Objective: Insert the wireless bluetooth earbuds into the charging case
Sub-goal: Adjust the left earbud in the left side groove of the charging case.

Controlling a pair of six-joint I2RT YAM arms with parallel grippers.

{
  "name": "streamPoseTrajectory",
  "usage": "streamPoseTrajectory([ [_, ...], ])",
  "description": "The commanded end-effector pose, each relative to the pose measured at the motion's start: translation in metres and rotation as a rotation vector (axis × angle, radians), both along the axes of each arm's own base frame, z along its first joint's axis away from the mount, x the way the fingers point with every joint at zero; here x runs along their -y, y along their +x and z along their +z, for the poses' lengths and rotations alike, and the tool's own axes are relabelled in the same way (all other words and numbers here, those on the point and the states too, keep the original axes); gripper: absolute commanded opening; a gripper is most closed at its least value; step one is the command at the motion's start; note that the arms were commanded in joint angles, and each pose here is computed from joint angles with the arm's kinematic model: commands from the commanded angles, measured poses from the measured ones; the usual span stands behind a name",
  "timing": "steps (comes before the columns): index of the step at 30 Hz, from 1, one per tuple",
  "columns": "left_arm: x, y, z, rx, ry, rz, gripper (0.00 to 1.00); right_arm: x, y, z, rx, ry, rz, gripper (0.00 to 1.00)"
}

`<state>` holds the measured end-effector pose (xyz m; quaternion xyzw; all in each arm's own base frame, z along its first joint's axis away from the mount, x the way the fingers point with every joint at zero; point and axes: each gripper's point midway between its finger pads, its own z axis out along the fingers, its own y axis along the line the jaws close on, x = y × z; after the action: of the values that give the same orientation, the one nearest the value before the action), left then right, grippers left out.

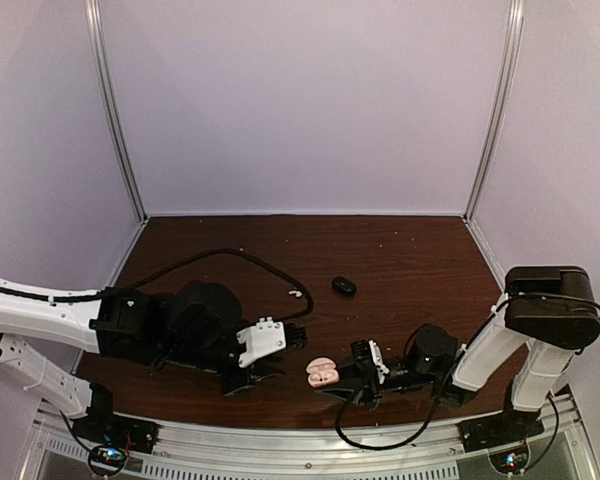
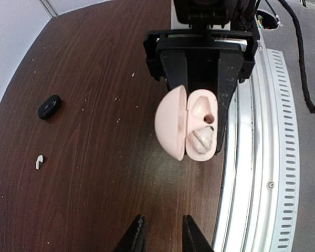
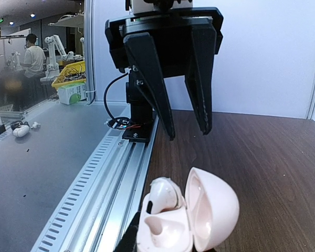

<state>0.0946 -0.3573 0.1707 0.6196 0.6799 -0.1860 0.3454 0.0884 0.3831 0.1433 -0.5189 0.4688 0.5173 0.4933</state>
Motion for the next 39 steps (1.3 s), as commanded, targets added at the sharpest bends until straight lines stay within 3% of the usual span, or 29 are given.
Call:
streamPoseTrajectory([
  [1, 0.023, -0.003, 0.041, -0.041, -0.218, 0.007, 0.23, 0.006, 0.003, 0.025, -0.03, 0.086, -0.021, 0.02],
  [7, 0.041, -0.006, 0.054, -0.054, -0.289, -0.023, 0.17, 0.007, 0.004, 0.031, -0.079, 0.115, -0.022, 0.02],
  [21, 0.062, -0.022, 0.053, -0.078, -0.296, -0.12, 0.09, 0.005, 0.004, 0.03, -0.085, 0.108, -0.015, 0.01],
  [39, 0.062, -0.03, 0.008, -0.127, -0.179, -0.152, 0.0, 0.009, -0.001, 0.04, -0.064, 0.133, 0.001, 0.0],
])
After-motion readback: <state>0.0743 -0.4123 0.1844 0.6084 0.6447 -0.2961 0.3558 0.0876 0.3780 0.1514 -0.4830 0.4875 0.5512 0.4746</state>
